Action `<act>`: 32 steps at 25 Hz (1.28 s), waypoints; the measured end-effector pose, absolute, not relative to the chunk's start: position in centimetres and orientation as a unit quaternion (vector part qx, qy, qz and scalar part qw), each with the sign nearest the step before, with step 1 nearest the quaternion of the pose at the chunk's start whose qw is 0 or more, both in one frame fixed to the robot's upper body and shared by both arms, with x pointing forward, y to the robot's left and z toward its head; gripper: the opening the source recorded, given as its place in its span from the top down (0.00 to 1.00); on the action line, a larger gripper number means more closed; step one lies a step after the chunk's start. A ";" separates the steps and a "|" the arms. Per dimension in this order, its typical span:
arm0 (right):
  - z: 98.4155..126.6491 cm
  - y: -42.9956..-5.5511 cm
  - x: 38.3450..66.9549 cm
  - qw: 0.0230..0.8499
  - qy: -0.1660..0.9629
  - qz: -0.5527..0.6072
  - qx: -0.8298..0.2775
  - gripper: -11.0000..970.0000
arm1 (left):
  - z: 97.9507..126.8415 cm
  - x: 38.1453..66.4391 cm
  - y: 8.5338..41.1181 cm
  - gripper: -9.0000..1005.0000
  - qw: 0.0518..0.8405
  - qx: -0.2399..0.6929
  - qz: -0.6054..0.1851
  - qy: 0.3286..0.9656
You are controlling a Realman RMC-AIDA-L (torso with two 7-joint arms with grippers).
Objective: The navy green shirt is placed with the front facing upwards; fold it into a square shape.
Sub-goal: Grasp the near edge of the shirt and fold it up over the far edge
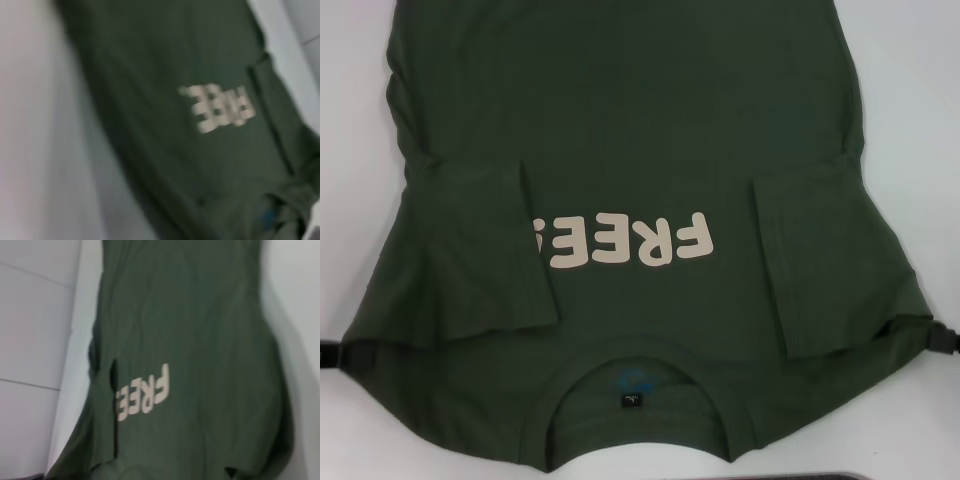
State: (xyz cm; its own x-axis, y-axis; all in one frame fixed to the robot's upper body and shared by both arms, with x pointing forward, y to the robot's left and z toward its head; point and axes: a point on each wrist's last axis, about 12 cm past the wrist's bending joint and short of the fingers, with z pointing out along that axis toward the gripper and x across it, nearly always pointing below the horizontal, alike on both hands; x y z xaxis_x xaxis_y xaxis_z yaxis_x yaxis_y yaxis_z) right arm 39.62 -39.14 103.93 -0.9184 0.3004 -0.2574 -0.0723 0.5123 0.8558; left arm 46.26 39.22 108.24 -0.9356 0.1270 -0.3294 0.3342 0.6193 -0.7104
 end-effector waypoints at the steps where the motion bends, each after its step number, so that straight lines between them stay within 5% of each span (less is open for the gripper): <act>1: 104.1 -39.1 39.9 0.193 0.847 0.491 0.063 0.94 | 108.5 46.5 39.0 0.96 0.128 0.136 -0.423 0.887; 15: 106.4 -38.9 44.8 0.211 0.847 0.487 0.020 0.93 | 111.4 50.3 37.8 0.96 0.184 0.158 -0.455 0.857; 32: 110.7 -37.6 54.2 0.265 0.857 0.442 0.001 0.93 | 116.2 59.9 33.4 0.96 0.294 0.158 -0.450 0.828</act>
